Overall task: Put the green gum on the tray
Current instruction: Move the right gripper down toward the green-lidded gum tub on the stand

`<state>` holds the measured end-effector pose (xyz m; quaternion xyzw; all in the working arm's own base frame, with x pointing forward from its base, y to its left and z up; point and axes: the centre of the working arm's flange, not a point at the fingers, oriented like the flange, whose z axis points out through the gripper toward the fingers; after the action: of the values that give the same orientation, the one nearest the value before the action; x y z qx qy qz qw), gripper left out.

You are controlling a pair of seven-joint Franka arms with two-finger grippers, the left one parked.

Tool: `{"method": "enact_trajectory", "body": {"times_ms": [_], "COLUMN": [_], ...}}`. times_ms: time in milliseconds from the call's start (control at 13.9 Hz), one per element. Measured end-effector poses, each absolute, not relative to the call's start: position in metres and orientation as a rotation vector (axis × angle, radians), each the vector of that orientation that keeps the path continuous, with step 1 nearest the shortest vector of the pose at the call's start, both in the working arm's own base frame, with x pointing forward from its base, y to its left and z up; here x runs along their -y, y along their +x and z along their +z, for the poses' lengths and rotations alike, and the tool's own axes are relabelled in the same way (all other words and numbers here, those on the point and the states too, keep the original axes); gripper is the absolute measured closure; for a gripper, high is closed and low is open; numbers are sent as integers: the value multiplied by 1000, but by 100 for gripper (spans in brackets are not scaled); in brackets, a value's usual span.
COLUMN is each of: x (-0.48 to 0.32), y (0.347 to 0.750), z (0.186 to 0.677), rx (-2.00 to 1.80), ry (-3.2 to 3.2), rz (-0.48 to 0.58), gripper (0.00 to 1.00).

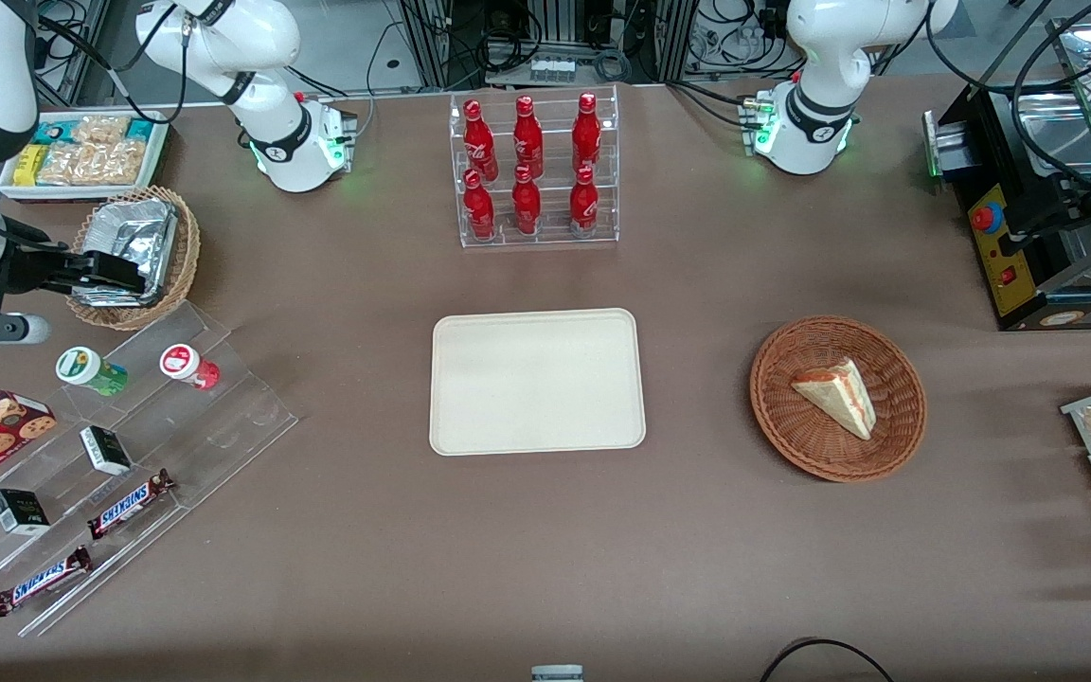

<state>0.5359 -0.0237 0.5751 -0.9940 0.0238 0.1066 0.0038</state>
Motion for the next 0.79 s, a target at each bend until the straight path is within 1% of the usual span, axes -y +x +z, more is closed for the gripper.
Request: {"method": "enact_trajectory", "body": {"times_ms": [216,359,647,791], "x": [24,24,34,55], "y": [539,540,548,551], "z": [577,573,544,527], "rx": [-72,-67,72,173], "ry": [-3119,-3118,-3110,-3103], "rz": [303,311,289,248], "gripper": [0,0,0,0]}}
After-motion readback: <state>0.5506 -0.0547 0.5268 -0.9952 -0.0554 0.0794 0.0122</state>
